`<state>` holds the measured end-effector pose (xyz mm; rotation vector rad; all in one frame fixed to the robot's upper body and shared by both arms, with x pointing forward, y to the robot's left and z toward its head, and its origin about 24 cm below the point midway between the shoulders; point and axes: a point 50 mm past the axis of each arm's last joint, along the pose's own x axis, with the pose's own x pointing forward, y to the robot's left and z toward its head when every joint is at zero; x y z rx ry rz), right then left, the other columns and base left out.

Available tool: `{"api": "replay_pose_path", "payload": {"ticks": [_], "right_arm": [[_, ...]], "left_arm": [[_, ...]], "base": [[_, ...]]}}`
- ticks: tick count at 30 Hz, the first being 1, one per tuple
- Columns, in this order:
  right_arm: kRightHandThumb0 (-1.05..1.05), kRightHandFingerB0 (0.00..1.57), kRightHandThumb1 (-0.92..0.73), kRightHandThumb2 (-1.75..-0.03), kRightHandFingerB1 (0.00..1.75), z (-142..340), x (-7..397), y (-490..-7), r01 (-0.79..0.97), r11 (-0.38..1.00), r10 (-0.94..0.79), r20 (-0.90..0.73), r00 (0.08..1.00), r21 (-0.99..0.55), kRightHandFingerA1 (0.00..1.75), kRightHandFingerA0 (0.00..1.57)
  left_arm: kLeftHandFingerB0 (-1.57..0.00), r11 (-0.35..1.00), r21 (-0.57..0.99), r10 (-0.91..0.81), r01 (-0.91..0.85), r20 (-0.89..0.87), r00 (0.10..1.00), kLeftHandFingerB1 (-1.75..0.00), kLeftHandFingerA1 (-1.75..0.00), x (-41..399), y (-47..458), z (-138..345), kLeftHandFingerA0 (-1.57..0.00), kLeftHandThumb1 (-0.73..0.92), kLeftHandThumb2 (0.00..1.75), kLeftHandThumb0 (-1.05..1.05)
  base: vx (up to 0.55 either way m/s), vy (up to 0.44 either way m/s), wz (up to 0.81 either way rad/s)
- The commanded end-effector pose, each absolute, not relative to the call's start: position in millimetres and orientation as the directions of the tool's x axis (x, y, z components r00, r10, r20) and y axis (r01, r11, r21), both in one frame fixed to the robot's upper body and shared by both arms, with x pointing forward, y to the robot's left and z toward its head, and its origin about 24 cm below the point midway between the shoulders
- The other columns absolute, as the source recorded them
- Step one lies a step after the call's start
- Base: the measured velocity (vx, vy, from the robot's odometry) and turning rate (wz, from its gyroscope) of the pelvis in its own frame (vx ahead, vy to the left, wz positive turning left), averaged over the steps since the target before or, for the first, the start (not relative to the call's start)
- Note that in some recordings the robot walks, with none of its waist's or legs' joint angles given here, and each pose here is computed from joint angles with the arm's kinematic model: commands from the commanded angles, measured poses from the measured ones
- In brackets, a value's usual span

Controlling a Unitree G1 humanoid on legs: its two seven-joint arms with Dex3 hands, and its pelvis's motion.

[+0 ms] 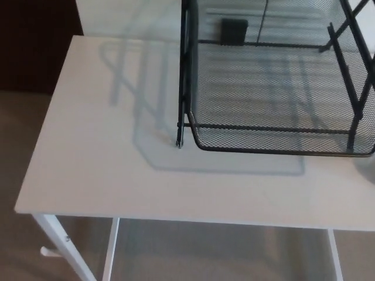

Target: The robot walks towards a desk on which a file tray is kept in the middle and a toilet paper roll is kept on its right. The robot uses its right hand to hook on finger in the gap of the roll and grabs it, lifts it and places it on the tray.

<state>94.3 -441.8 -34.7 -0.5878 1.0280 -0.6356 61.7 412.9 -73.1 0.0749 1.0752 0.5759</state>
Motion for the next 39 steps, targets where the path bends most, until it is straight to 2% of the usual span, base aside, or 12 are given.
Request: {"api": "replay_pose_path", "payload": {"ticks": [1,7,12,17,18,20,22,25,26,29,31,39], "right_arm": [[-0.32,0.0,-0.58,-0.58,0.33,-12.2,125.9,-447.9,0.477,0.789,-0.609,-0.592,0.527,-0.387,0.52,0.13],[-0.28,0.0,-0.56,-0.83,0.2,18.8,149.8,-460.2,0.575,0.772,-0.612,-0.561,0.557,-0.271,0.68,0.39],[-0.33,0.02,-0.62,-0.62,0.22,27.8,156.9,-458.8,0.581,0.778,-0.619,-0.456,0.64,-0.239,0.67,0.26],[-0.37,0.0,-0.5,-0.74,0.23,37.5,165.9,-456.4,0.605,0.77,-0.633,-0.373,0.679,-0.205,0.58,0.1],[-0.4,0.0,-0.51,-0.74,0.18,41.4,170.3,-456.3,0.58,0.786,-0.617,-0.342,0.709,-0.215,0.57,0.09],[-0.46,0.0,-0.5,-0.75,0.17,53.9,177.8,-457.2,0.553,0.798,-0.602,-0.324,0.73,-0.24,0.62,0.12],[-0.4,0.0,-0.49,-0.74,0.2,70.4,189.5,-455.3,0.575,0.791,-0.611,-0.239,0.755,-0.207,0.58,0.07],[-0.43,0.02,-0.5,-0.65,0.28,95.1,203.6,-451.1,0.564,0.783,-0.608,-0.133,0.783,-0.262,0.64,0.15],[-0.52,0.01,-0.38,-0.75,0.39,103.6,210.1,-453.3,0.568,0.78,-0.608,-0.106,0.787,-0.263,0.61,0.11],[-0.39,0.04,-0.47,-0.56,0.39,116.4,220.5,-454.0,0.591,0.776,-0.615,-0.054,0.787,-0.22,0.63,0.1],[-0.43,0.04,-0.47,-0.57,0.39,130.7,226.3,-453.9,0.602,0.775,-0.616,-0.014,0.788,-0.194,0.64,0.11],[-0.48,0.04,-0.5,-0.63,0.35,139.0,222.6,-457.5,0.621,0.756,-0.639,-0.027,0.769,-0.206,0.61,0.11]], "left_arm": [[-0.06,0.851,0.352,0.49,-0.39,-0.799,0.35,-0.37,-0.5,59.6,416.2,-70.2,-0.08,0.76,1.09,-0.82],[-0.08,0.851,0.338,0.489,-0.403,-0.788,0.373,-0.28,-0.46,64.5,420.0,-65.4,-0.17,0.92,0.73,-0.8],[-0.03,0.858,0.336,0.487,-0.388,-0.774,0.406,-0.37,-0.59,75.9,422.9,-59.5,-0.22,0.77,1.12,-0.81],[-0.09,0.866,0.331,0.479,-0.376,-0.766,0.429,-0.29,-0.49,80.6,424.0,-56.1,-0.18,0.92,0.73,-0.81],[0.0,0.862,0.33,0.485,-0.384,-0.758,0.437,-0.51,-0.52,82.7,424.7,-54.8,-0.02,0.52,1.12,-0.37],[-0.09,0.861,0.336,0.488,-0.382,-0.757,0.434,-0.3,-0.48,82.9,425.4,-54.2,-0.16,0.91,0.74,-0.81],[0.0,0.862,0.346,0.492,-0.371,-0.749,0.444,-0.51,-0.52,82.4,426.2,-53.6,-0.02,0.5,1.11,-0.37],[-0.07,0.866,0.341,0.486,-0.367,-0.747,0.453,-0.3,-0.49,82.1,426.5,-53.0,-0.15,0.92,0.74,-0.83],[0.0,0.863,0.335,0.488,-0.378,-0.745,0.454,-0.51,-0.52,82.1,426.6,-52.9,-0.02,0.51,1.12,-0.37],[0.0,0.863,0.332,0.488,-0.381,-0.746,0.454,-0.51,-0.53,82.1,427.0,-52.3,-0.02,0.51,1.12,-0.37],[-0.09,0.861,0.323,0.488,-0.393,-0.744,0.457,-0.35,-0.53,82.5,427.5,-51.6,-0.16,0.92,0.71,-0.81],[-0.12,0.839,0.34,0.523,-0.425,-0.72,0.456,-0.35,-0.51,82.7,428.4,-51.4,-0.21,0.92,0.71,-0.8]], "base": [[0.0,0.0,0.0],[0.0,-0.092,0.02],[-0.02,-0.036,-0.01],[-0.05,0.14,-0.05],[0.0,0.239,0.08],[-0.04,0.286,0.0],[-0.05,0.185,0.06],[0.0,0.076,0.06],[0.03,0.018,0.09],[-0.01,-0.02,0.04],[0.03,-0.078,0.11],[0.04,-0.095,0.04]]}}
